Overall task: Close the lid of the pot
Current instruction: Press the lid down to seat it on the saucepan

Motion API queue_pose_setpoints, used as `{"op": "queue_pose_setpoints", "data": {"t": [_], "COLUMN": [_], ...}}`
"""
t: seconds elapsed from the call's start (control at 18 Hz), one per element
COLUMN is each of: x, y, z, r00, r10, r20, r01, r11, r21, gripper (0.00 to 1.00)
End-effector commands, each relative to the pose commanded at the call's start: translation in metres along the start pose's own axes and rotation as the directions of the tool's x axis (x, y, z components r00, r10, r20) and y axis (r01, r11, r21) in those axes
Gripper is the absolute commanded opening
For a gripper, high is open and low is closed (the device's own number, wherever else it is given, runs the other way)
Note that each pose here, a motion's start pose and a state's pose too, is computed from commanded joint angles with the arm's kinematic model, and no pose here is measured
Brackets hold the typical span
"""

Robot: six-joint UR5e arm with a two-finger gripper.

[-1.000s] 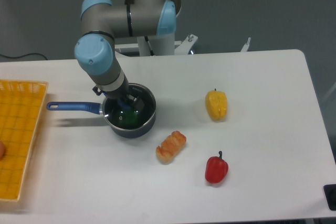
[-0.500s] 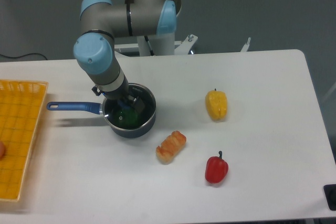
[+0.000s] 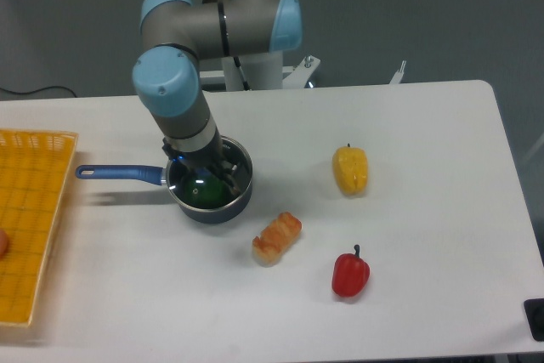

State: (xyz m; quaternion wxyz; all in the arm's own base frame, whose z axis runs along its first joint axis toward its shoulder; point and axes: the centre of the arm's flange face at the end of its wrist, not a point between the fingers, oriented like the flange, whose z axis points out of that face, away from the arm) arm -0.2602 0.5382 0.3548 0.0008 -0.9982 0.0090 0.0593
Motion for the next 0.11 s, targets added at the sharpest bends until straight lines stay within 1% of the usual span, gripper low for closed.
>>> {"op": "queue_pose_setpoints", "data": {"t": [0.11], "x": [-0.0118], "y": [0.0054], "z": [-0.0026], "r00": [1.000], "r10": [-0.022], "r20": [0.002], "r01": [0.022], "r11": [1.000], "r21": [0.005], "gripper": [1.00]}}
